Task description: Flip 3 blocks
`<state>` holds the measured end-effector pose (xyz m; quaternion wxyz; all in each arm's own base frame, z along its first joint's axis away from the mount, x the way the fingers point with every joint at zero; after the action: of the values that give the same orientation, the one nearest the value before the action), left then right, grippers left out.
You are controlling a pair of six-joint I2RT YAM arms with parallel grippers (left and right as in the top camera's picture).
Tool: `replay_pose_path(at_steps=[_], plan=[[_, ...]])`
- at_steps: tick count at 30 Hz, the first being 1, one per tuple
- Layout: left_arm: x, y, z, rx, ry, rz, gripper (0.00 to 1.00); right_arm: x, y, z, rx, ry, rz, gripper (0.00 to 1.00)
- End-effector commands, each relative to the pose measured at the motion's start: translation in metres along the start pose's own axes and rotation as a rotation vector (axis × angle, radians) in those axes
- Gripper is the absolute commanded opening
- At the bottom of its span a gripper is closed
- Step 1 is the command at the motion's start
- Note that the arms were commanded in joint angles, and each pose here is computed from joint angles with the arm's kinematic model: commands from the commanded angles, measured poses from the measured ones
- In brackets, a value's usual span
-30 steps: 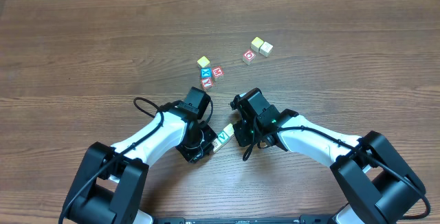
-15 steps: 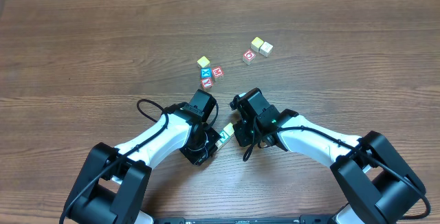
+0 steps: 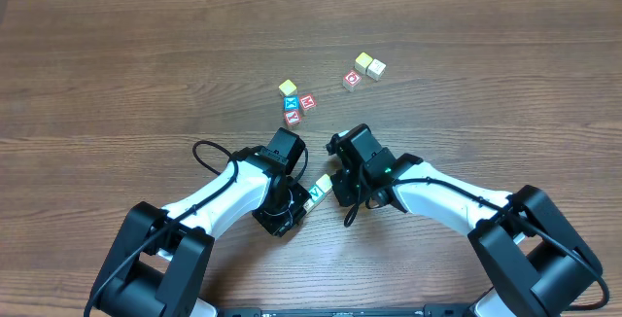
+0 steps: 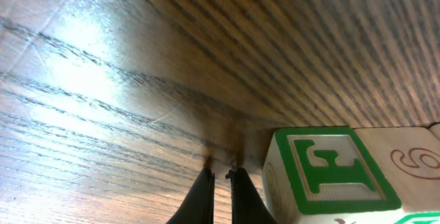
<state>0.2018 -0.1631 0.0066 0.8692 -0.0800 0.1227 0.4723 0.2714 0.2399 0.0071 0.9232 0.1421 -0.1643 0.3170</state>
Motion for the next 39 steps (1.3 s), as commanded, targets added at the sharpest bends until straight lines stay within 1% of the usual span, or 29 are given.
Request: replay_pose_path(at_steps=[1,3,10,20,26,39], plan=[[0.004,0.005,-0.003,0.027,-0.034,0.010,0.04,-0.013,-0.028,-0.006,-0.073,0.046,-0.046,0.04],[0.006,0.007,-0.002,0.035,-0.048,0.001,0.04,-0.013,-0.033,-0.005,-0.070,0.044,-0.051,0.04],[0.011,0.005,-0.002,0.026,-0.079,-0.010,0.04,-0.013,-0.027,-0.005,-0.006,0.043,0.044,0.04],[0.014,0.002,-0.002,0.018,-0.094,-0.042,0.04,0.004,-0.019,-0.005,0.042,-0.029,0.094,0.04],[0.014,0.001,-0.002,0.012,-0.094,-0.060,0.04,0.014,-0.016,-0.004,0.062,-0.072,0.096,0.04],[0.014,0.001,-0.002,0.012,-0.094,-0.060,0.04,0.023,0.005,0.000,0.187,-0.119,0.113,0.04]])
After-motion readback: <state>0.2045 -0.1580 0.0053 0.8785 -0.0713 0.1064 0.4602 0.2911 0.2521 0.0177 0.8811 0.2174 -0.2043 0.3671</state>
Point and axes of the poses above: each gripper's point midway between its finger pads, its own z axis back along the fingers, its own y axis along the line the jaws close on, x = y × z, the point moved 1 cm from there along z, back along the fingers, and after that the axes turned 12 degrees about z, right-handed, at the moved point
